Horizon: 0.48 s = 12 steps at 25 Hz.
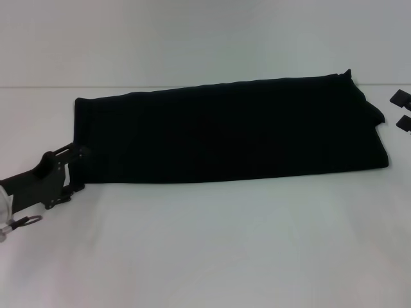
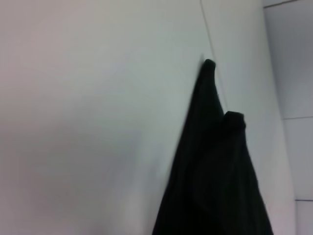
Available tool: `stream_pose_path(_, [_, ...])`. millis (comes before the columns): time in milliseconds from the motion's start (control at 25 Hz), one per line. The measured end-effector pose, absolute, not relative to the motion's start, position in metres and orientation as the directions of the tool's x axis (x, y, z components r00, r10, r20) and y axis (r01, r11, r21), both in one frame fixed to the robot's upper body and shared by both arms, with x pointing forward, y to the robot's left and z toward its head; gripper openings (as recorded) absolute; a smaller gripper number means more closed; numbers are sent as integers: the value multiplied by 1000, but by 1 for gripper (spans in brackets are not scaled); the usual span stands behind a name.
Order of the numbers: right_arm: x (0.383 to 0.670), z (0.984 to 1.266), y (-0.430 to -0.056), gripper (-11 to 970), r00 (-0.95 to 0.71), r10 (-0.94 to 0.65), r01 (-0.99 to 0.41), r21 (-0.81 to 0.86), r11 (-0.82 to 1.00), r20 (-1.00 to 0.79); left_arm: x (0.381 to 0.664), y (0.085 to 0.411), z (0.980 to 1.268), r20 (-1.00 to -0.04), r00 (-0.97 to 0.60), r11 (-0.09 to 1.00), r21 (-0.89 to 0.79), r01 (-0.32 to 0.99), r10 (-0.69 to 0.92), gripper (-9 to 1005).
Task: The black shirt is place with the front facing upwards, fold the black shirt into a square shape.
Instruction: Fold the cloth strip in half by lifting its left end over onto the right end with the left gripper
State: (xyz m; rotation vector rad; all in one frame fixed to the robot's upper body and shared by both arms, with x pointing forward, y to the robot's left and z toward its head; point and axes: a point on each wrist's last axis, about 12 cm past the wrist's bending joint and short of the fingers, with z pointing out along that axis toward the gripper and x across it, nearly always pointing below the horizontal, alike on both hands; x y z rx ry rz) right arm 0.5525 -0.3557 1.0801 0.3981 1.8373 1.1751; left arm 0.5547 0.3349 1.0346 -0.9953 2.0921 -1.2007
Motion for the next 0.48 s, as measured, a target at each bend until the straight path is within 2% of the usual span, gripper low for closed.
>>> stream_pose_path(280, [552, 1080, -356, 927, -550, 663, -184, 848, 498, -509, 568, 328, 1036, -95, -593, 359, -867, -345, -799, 792])
stream_pose_path(480, [552, 1080, -355, 927, -551, 663, -186, 849, 495, -508, 586, 310, 1042, -137, -638, 418, -853, -312, -757, 787])
